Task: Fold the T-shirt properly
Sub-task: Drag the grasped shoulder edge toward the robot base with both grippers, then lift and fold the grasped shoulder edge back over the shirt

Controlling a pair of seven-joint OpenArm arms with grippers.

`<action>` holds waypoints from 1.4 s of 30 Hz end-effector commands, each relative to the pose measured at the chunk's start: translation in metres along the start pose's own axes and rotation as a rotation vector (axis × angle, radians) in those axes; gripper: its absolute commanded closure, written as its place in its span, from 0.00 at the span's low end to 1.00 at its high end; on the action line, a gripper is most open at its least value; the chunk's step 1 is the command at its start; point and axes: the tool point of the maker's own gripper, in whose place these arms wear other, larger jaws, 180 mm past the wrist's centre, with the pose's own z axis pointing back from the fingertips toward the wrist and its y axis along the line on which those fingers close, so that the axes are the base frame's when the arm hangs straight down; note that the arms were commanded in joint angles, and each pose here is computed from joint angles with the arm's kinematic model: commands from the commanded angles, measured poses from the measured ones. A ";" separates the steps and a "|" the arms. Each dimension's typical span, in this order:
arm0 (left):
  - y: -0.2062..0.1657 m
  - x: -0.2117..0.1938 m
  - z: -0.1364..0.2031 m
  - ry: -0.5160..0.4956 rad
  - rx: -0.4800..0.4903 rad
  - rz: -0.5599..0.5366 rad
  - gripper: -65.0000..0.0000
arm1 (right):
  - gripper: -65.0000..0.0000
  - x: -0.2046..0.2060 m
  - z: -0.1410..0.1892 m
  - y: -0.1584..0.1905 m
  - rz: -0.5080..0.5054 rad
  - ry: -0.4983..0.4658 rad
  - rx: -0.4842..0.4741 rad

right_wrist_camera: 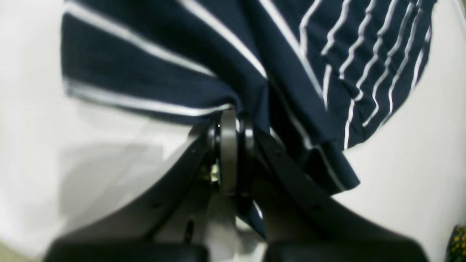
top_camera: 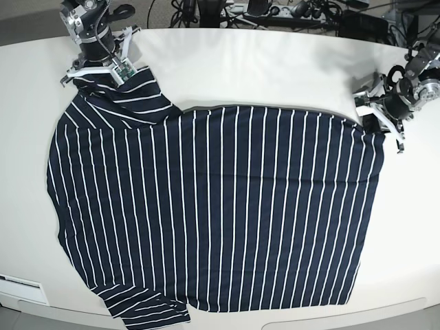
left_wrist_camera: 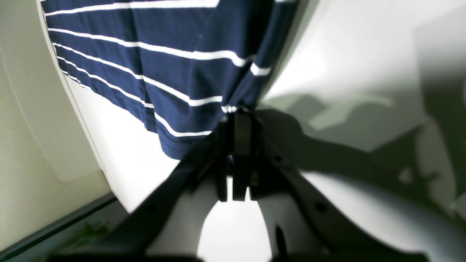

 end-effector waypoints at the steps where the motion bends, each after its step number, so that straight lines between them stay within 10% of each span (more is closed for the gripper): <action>1: 0.008 0.001 0.005 0.006 0.018 -0.018 1.00 | 1.00 0.011 0.008 -0.019 0.012 -0.037 -0.068; 9: 0.034 0.021 0.030 0.034 0.138 -0.103 1.00 | 1.00 0.022 0.058 -0.051 0.112 -0.072 -0.228; 30: -0.049 0.039 0.090 0.131 -0.081 -0.201 1.00 | 1.00 -0.066 0.109 -0.004 0.215 0.201 -0.084; 42: -0.078 0.058 0.115 0.125 -0.054 -0.280 1.00 | 1.00 -0.088 0.130 0.008 0.188 0.281 -0.054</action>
